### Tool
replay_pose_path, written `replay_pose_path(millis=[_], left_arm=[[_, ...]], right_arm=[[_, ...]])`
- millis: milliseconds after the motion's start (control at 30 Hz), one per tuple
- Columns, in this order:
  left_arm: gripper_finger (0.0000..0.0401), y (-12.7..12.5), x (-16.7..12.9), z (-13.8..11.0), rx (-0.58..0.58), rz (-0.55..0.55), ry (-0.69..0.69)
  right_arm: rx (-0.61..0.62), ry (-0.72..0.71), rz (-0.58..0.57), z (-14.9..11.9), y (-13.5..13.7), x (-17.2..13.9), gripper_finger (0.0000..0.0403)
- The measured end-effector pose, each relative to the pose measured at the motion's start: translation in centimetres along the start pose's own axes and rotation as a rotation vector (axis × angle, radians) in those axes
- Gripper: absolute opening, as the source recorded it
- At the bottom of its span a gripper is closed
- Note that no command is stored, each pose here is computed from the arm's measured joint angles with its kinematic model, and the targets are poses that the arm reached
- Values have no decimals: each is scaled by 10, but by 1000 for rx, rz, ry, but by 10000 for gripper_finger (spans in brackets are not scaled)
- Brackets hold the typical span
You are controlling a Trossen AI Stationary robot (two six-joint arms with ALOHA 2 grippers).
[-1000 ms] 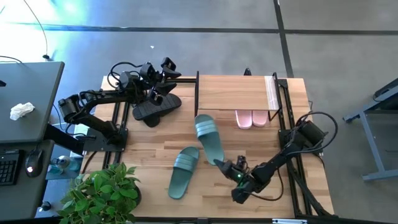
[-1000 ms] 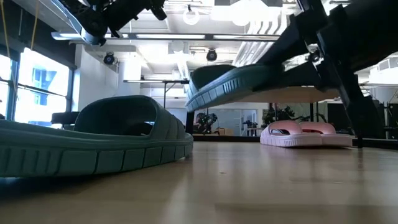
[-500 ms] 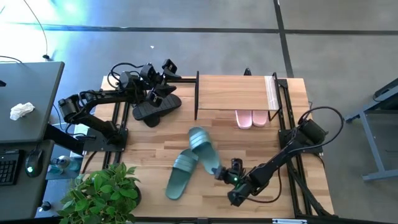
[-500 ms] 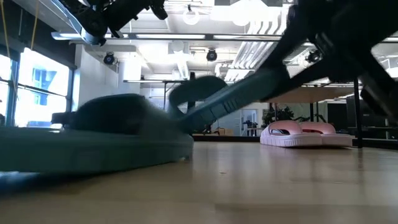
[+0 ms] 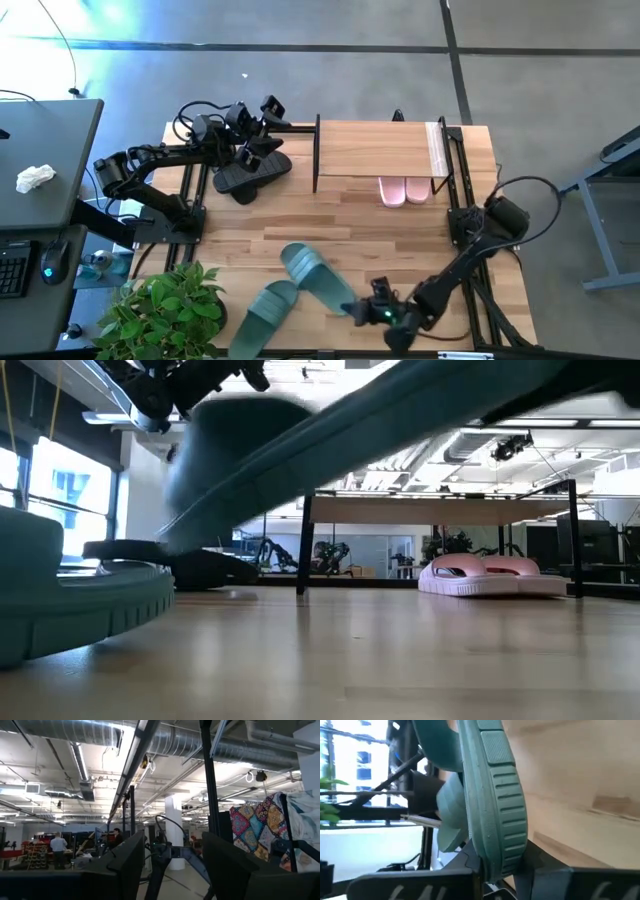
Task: Pick and place slides into the shelf
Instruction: Put the right green slide under the shelf
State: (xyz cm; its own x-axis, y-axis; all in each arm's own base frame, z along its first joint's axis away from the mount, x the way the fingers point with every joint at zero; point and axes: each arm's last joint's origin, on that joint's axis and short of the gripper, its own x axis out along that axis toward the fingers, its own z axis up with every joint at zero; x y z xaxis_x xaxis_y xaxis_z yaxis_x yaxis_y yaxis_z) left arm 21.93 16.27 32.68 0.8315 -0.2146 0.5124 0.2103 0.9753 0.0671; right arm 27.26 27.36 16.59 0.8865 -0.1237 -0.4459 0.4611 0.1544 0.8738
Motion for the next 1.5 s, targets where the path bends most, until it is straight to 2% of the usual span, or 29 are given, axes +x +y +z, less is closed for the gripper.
replay_pose_path(millis=[67, 267, 433, 533, 600, 767, 867, 933, 1067, 1167, 1333, 1500], left_arm=[[184, 0, 0, 0, -1, -8, 5], [184, -1, 0, -1, -62, -37, 24], [184, -1, 0, -1, -76, -45, 30], [184, -1, 0, -1, -76, -45, 30], [184, -1, 0, -1, -76, -45, 30], [184, -1, 0, -1, -76, -45, 31], [184, -1, 0, -1, -75, -46, 31], [184, -1, 0, -1, -74, -47, 32], [184, -2, 0, -1, -63, -48, 29], [184, -2, 0, -1, -34, -44, 25], [184, -1, 0, 0, -7, -15, 6], [184, 0, 0, 0, 10, -9, 2]], right_arm=[[29, -93, 44, -4, -3, -9, 36], [-41, -285, 124, -3, -4, -16, 36], [-97, -551, 196, 12, 4, -16, 36], [-149, -639, 197, 24, 15, -20, 36], [-187, -623, 173, 32, 26, -24, 36], [-322, -407, 138, 57, 67, -30, 36], [-393, -335, 195, 85, 97, -33, 36], [-441, -342, 228, 108, 114, -37, 36], [-540, -436, 237, 158, 138, -54, 36], [-603, -569, 204, 197, 152, -78, 36], [-607, -779, 119, 253, 162, -125, 36], [-574, -880, 24, 300, 150, -166, 35]])
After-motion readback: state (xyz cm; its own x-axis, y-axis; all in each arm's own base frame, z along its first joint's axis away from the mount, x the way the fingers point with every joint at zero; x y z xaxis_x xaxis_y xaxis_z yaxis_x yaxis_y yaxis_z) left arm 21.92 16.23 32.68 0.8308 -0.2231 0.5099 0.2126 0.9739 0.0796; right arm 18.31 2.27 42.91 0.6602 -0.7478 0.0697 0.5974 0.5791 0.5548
